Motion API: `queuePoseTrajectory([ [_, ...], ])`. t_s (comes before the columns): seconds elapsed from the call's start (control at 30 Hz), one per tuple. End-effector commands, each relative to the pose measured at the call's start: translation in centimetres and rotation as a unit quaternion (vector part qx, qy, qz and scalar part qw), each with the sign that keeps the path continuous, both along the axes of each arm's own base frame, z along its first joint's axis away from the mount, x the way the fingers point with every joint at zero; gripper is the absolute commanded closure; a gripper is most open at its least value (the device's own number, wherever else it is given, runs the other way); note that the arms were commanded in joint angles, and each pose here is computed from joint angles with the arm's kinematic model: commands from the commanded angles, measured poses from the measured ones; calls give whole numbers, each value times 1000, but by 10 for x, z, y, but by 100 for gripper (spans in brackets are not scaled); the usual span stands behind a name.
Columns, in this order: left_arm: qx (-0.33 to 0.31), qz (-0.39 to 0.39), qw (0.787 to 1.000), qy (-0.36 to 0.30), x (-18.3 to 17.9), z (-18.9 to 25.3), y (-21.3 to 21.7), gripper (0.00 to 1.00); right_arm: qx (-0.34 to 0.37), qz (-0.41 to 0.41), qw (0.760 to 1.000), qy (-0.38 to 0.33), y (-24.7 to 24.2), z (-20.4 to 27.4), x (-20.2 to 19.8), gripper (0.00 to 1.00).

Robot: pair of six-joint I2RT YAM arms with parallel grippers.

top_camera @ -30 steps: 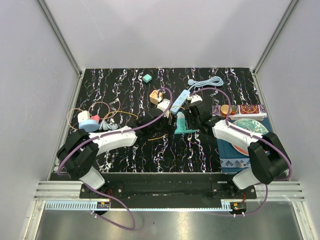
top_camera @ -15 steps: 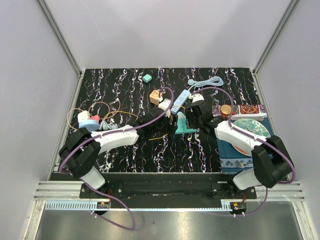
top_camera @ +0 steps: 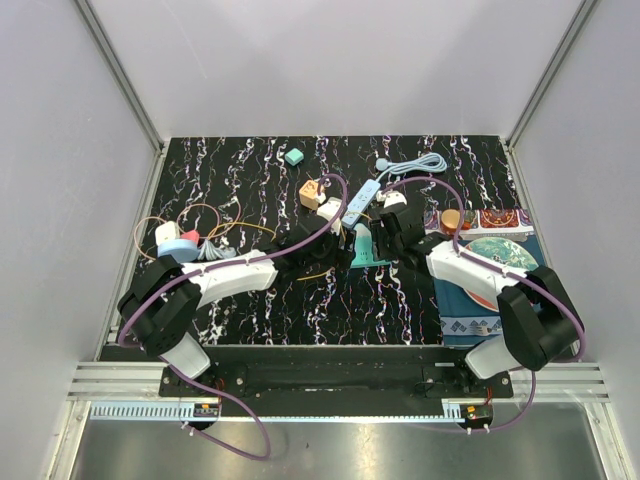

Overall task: Insert the plug
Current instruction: Insert the plug into the socket.

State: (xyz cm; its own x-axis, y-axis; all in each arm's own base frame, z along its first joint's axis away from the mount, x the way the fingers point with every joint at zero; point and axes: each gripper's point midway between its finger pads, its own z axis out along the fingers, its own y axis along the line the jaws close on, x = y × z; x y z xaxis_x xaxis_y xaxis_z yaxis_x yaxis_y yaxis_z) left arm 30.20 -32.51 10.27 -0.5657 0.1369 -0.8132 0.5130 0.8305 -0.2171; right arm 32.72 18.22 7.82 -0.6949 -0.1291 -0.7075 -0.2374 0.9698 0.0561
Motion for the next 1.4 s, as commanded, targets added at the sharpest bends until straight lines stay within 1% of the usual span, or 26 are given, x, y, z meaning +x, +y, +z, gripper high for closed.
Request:
queuePoseTrajectory([
  [0.0,-26,-3,1000,-13,9,19,-12,16,0,-12,1000,3,-4,-5,2,100],
  [0.23,-27,-5,1000,-10,8,18,-13,17,-2,-17,1000,12,-6,-11,1,100],
  [0.47,-27,-1,1000,-4,9,16,-11,17,4,-14,999,43,-2,-30,-3,100],
  [0.67,-27,13,1000,8,12,10,-1,20,8,-7,998,66,3,-40,-5,100],
  [0.87,-29,25,999,15,15,8,9,21,6,2,996,90,8,-50,-6,100],
  [1.37,-27,39,998,28,19,-1,23,22,-24,9,986,167,15,-85,-6,100],
])
